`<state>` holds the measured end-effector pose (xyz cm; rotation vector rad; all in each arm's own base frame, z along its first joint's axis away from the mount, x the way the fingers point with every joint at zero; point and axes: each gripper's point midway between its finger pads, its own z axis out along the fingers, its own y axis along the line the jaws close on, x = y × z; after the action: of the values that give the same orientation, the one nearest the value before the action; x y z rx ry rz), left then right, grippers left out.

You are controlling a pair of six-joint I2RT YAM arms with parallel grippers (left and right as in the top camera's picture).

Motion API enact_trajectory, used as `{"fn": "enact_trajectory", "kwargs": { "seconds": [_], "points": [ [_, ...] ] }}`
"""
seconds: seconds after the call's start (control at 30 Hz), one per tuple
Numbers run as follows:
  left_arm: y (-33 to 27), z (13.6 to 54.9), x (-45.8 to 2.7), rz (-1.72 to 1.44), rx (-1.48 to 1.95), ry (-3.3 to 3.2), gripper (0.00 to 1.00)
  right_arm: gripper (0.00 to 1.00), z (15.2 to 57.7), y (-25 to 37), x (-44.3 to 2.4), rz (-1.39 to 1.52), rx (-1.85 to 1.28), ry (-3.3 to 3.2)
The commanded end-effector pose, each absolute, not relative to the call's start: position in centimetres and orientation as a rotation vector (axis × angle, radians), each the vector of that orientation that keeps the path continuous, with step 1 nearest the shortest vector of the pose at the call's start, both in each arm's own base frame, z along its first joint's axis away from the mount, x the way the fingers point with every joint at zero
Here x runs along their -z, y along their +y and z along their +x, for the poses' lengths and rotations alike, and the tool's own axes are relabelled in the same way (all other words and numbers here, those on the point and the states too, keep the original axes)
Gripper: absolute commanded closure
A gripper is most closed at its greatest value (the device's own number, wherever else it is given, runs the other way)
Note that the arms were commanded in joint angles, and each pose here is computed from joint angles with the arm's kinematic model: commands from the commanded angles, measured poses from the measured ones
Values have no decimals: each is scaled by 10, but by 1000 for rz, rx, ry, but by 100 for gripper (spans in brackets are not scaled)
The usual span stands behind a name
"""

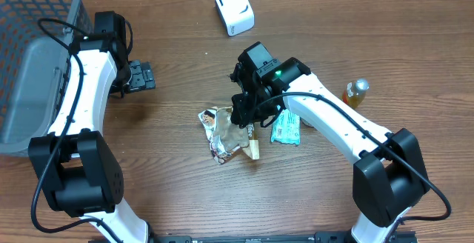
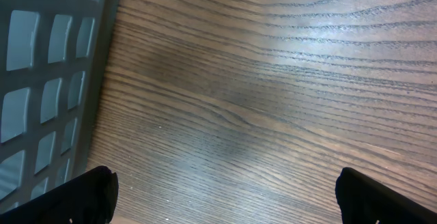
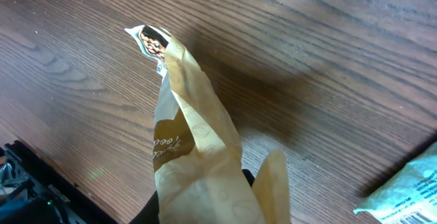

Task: Scan the item barcode
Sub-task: 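Carry the Pantree bag up to the white scanner window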

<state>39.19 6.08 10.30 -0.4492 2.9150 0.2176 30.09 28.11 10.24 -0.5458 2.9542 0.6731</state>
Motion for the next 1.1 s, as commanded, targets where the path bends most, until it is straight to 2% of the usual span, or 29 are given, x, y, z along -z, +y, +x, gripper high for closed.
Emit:
{"fn": "enact_trajectory", "kwargs": {
  "seconds": [0.0,0.2,0.47,0.6,0.83,1.07],
  "points": [
    [64,395,-109,-462,-224,2893,0,96,304,284,-115,-544,-693,2905],
    [64,395,-109,-462,-224,2893,1,96,326,287,-140,-517,-719,2824],
    [61,395,-109,-449,-223,2895,1,96,362,298,-228,-650,-706,2561],
    [61,395,-109,-449,-223,2895,0,96,391,294,-265,-741,-531,2365],
    [62,395,-109,-452,-223,2894,0,96,459,271,-305,-693,-115,2077],
    [62,395,-109,-452,-223,2894,0,96,491,272,-332,-676,14,1893]
  ]
}}
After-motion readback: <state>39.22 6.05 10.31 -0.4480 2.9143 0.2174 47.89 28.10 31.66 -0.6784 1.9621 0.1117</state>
